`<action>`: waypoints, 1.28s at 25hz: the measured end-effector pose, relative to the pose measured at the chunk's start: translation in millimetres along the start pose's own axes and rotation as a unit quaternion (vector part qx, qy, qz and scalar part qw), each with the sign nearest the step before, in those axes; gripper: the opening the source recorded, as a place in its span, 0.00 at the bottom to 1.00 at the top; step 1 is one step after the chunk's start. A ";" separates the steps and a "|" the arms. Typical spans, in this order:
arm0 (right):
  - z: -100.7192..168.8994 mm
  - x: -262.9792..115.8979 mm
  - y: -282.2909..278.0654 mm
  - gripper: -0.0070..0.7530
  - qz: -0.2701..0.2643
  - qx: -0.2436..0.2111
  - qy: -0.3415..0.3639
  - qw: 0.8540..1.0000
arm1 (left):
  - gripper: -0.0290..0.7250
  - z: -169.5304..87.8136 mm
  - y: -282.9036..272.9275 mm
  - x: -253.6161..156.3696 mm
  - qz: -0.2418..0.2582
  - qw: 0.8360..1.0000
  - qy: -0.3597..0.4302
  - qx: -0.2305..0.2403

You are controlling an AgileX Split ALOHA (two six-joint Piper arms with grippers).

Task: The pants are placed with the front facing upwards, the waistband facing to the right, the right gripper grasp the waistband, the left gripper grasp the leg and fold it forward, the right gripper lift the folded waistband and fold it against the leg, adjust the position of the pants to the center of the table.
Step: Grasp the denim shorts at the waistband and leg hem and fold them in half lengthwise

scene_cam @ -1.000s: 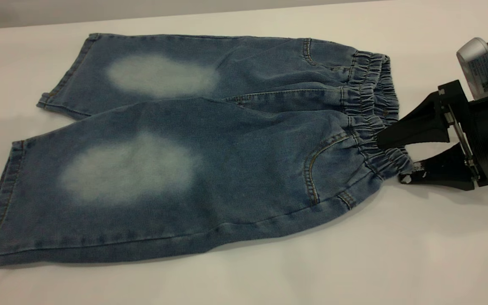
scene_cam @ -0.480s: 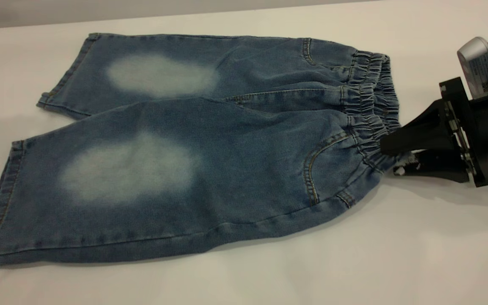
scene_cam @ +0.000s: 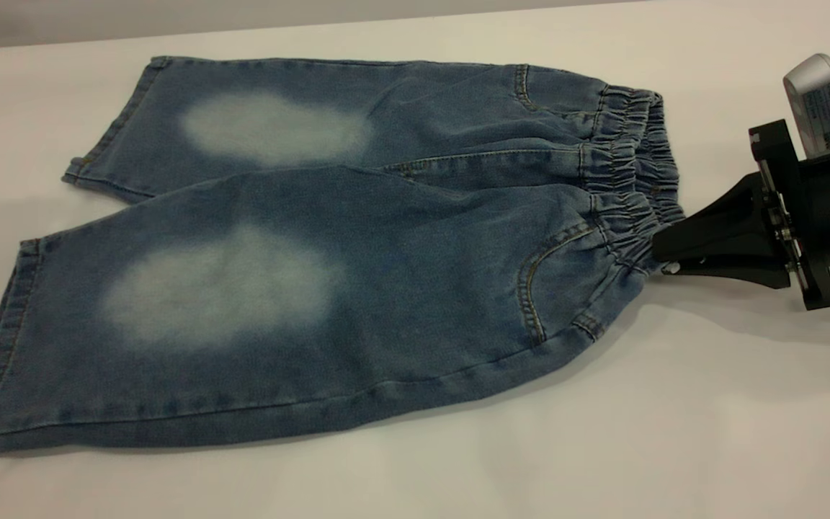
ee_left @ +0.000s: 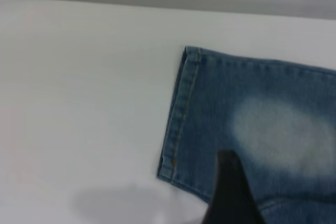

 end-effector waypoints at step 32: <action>22.1 21.9 -18.8 0.05 -0.010 -0.029 -0.075 0.997 | 0.59 1.4 -6.4 -202.3 0.349 0.934 0.078 0.010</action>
Point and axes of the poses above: a point on each arm's last joint axis where the gripper is mounted, y pointing out along that axis toward the gripper, z along the wrist's bending axis when the last joint is at zero, x = y × z, the point moved 10 cm from there along y, pointing out along that axis toward the gripper, and after that the axes turned 5 degrees about -y, right-handed, at the moved point
